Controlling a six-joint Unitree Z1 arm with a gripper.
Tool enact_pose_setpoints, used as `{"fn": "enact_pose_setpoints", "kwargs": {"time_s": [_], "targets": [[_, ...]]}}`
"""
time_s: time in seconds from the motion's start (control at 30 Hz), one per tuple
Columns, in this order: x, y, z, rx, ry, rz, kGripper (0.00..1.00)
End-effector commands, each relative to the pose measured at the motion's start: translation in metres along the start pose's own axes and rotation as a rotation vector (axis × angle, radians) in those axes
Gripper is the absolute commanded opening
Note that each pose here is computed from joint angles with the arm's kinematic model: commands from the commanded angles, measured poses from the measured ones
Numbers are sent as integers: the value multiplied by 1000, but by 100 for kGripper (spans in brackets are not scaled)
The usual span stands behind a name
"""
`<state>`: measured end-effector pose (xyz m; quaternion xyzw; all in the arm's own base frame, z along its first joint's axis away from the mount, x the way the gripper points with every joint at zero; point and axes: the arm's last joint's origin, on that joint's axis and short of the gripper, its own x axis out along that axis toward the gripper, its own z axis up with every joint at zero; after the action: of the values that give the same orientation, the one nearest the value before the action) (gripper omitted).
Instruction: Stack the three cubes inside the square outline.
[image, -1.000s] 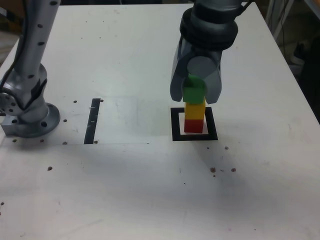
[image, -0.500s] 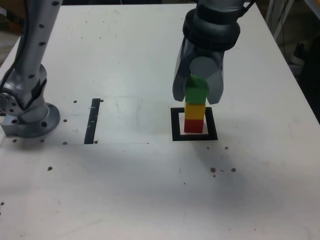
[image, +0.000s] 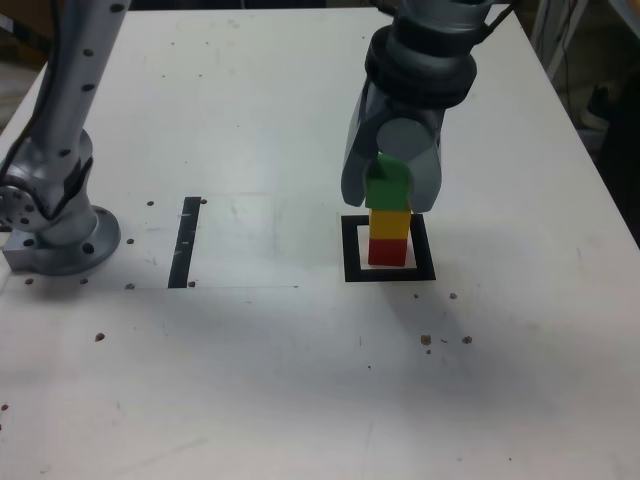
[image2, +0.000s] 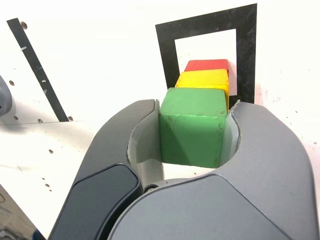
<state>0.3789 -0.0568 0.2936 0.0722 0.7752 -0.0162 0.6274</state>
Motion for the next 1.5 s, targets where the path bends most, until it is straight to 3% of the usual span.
{"fn": "enact_pose_setpoints", "kwargs": {"time_s": [0.0, 0.27, 0.57, 0.8, 1.13, 1.23, 1.47], "targets": [[1, 0, 1, 2, 5, -2, 32], [1, 1, 3, 4, -11, -6, 74], [3, 3, 2, -4, -2, -4, 98], [-10, 6, -12, -20, -31, 17, 99], [-59, 4, -97, -24, -163, 12, 99], [-57, 5, -129, -29, -158, 9, 99], [-20, 6, -171, -39, -92, 21, 99]]}}
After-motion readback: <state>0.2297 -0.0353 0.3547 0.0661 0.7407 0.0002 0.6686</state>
